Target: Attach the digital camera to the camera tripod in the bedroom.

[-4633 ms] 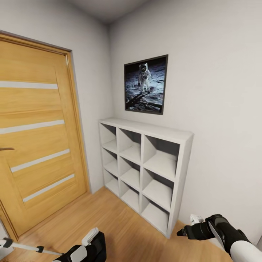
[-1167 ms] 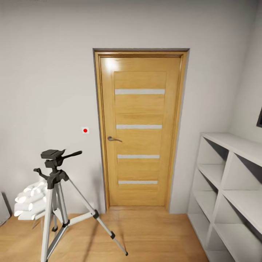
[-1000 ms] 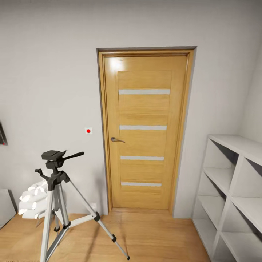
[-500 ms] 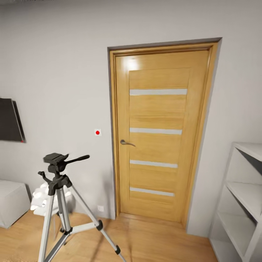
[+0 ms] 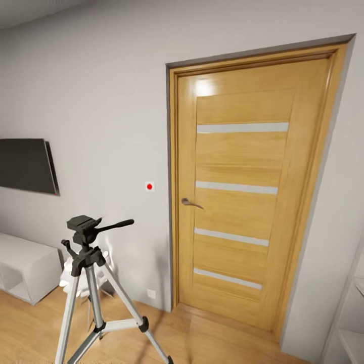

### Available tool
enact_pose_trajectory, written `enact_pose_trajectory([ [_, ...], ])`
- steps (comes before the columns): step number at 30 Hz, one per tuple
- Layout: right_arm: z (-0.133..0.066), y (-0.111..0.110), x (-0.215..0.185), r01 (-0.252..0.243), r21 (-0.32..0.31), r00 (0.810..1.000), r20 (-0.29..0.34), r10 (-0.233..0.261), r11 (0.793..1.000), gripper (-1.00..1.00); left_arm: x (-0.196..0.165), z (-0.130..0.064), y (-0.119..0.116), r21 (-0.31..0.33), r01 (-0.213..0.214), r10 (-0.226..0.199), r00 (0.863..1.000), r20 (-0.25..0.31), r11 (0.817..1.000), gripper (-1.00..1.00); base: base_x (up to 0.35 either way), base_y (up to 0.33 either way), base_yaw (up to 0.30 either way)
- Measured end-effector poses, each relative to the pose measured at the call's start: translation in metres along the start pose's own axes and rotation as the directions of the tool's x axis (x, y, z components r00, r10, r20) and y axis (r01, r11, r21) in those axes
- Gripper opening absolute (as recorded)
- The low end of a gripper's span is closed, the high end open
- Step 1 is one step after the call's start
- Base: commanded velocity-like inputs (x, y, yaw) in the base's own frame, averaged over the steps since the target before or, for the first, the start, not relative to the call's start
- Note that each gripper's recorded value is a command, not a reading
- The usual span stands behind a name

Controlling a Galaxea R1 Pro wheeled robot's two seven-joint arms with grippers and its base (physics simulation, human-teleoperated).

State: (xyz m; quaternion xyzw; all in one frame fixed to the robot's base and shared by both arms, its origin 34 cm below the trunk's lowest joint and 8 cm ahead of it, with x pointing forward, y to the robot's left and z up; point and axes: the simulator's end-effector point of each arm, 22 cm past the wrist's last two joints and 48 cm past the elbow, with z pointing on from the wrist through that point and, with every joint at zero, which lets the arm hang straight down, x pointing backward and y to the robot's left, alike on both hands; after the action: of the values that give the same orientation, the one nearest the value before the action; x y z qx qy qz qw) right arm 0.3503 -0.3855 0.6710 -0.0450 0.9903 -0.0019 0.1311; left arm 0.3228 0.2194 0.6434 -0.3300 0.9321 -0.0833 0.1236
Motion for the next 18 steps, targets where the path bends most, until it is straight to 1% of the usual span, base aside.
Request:
enact_pose_trajectory([
  [5, -0.0003, -0.0001, -0.0011, 0.0, 0.0, 1.0, 0.003, 0.0, 1.0, 1.0, 0.0002, -0.0001, -0.0014, 0.002, 0.0, 0.0, 1.0, 0.001, 1.0, -1.0, 0.014, -0.025, 0.269],
  [7, -0.0004, -0.0002, -0.0015, -0.001, 0.0, 1.0, 0.004, 0.001, 1.0, 1.0, 0.0003, -0.0002, -0.0022, 0.003, 0.0, 0.0, 1.0, 0.001, 1.0, -1.0, -0.076, -0.122, 0.269],
  [18, -0.0014, -0.0015, -0.0035, -0.001, 0.002, 1.0, 0.009, 0.001, 1.0, 1.0, -0.002, -0.0007, -0.0029, 0.006, 0.001, -0.001, 1.0, 0.006, 1.0, -1.0, -0.116, -0.246, 0.269],
])
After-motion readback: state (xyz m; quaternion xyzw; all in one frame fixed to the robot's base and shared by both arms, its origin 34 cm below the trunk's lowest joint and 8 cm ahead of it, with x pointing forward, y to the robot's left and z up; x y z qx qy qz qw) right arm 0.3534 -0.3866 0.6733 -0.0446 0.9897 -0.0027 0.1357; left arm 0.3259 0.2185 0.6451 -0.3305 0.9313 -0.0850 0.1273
